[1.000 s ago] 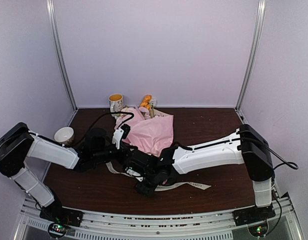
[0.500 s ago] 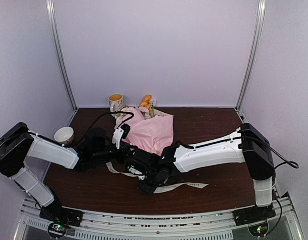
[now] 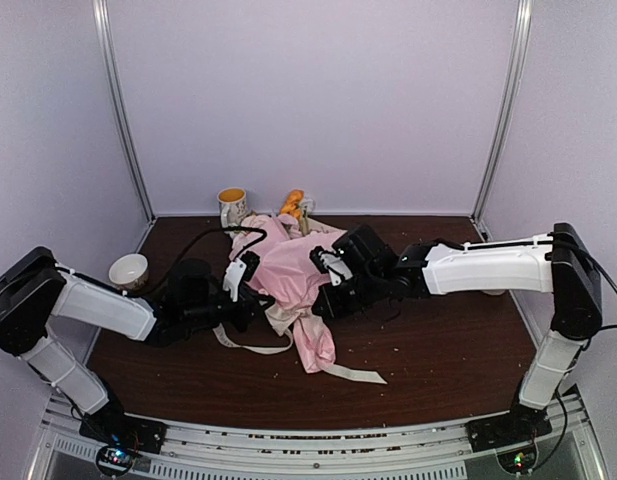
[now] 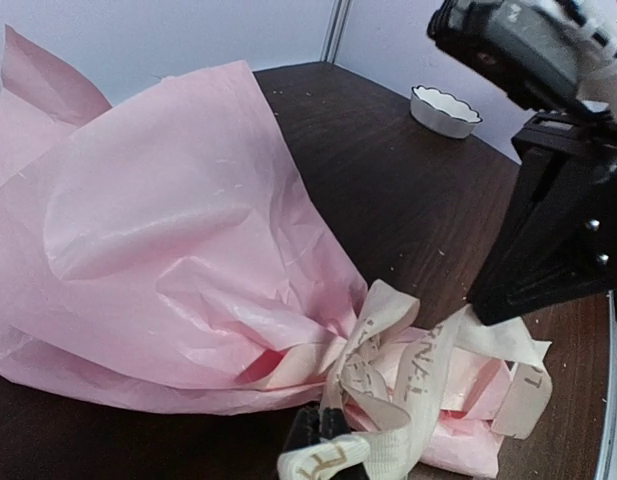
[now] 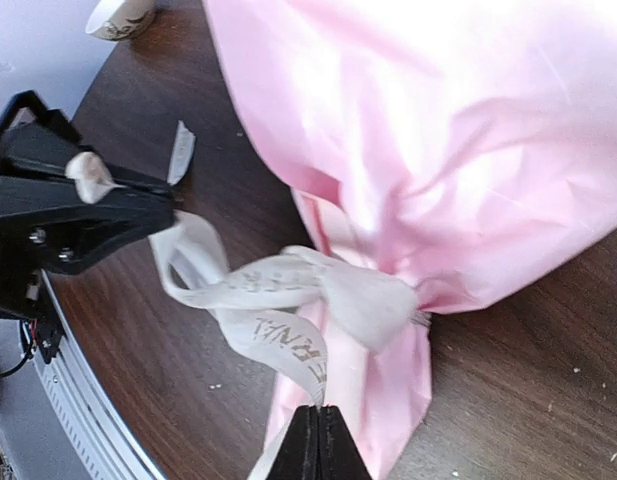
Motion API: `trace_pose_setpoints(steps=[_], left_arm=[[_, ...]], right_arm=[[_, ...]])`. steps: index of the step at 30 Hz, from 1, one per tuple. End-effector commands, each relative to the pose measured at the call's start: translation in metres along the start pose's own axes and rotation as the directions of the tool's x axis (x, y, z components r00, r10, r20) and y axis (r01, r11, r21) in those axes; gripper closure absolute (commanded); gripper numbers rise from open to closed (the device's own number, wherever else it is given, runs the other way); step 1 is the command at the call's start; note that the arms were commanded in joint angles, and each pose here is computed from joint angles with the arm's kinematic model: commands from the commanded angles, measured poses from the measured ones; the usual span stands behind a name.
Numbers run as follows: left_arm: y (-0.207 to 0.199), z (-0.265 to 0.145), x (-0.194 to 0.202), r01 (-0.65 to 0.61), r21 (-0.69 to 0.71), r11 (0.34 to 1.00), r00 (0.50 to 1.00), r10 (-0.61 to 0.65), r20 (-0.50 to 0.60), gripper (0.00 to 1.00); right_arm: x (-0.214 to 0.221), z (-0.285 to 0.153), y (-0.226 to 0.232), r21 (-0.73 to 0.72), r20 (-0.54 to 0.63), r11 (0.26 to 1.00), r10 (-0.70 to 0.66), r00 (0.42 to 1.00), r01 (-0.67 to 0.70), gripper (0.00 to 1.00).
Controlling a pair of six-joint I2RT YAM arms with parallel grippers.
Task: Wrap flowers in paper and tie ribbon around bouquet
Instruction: Cross the half-tied ribbon over the folded bouquet.
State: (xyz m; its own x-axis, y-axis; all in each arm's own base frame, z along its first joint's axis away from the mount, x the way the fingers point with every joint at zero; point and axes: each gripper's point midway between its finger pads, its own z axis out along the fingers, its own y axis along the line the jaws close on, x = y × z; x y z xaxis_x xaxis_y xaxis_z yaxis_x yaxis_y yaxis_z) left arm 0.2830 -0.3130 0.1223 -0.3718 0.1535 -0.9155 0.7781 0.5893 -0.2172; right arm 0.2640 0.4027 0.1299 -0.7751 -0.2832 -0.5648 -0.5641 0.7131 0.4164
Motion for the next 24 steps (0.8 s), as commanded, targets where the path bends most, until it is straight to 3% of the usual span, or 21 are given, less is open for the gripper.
trace_pose_setpoints(steps=[1,13,20,22,24], left_arm=[[-0.01,-0.005,-0.013,-0.033,0.053,0.998,0.998,0.031,0.048,1.0],[-0.005,-0.003,-0.007,-0.013,0.029,0.999,1.0,0.012,0.008,1.0],[0.001,0.002,-0.001,0.003,-0.003,1.0,0.999,-0.003,-0.05,1.0],[0.003,0.002,0.004,0.024,-0.017,1.0,0.996,-0.025,-0.084,0.94],[0.003,-0.003,0.006,0.06,-0.026,0.998,0.994,-0.062,-0.086,0.78]], right_arm=[[0.017,0.002,-0.05,0.11,-0.029,0.985,0.134,0.991,-0.13,1.0],[0.002,-0.03,-0.122,0.227,0.091,0.934,0.26,0.961,-0.274,1.0],[-0.004,-0.02,-0.1,0.093,0.078,0.96,0.256,0.963,-0.263,1.0],[-0.008,-0.017,-0.088,0.068,0.077,0.967,0.241,0.967,-0.246,1.0],[-0.01,-0.016,-0.083,0.07,0.077,0.971,0.225,0.971,-0.231,1.0]])
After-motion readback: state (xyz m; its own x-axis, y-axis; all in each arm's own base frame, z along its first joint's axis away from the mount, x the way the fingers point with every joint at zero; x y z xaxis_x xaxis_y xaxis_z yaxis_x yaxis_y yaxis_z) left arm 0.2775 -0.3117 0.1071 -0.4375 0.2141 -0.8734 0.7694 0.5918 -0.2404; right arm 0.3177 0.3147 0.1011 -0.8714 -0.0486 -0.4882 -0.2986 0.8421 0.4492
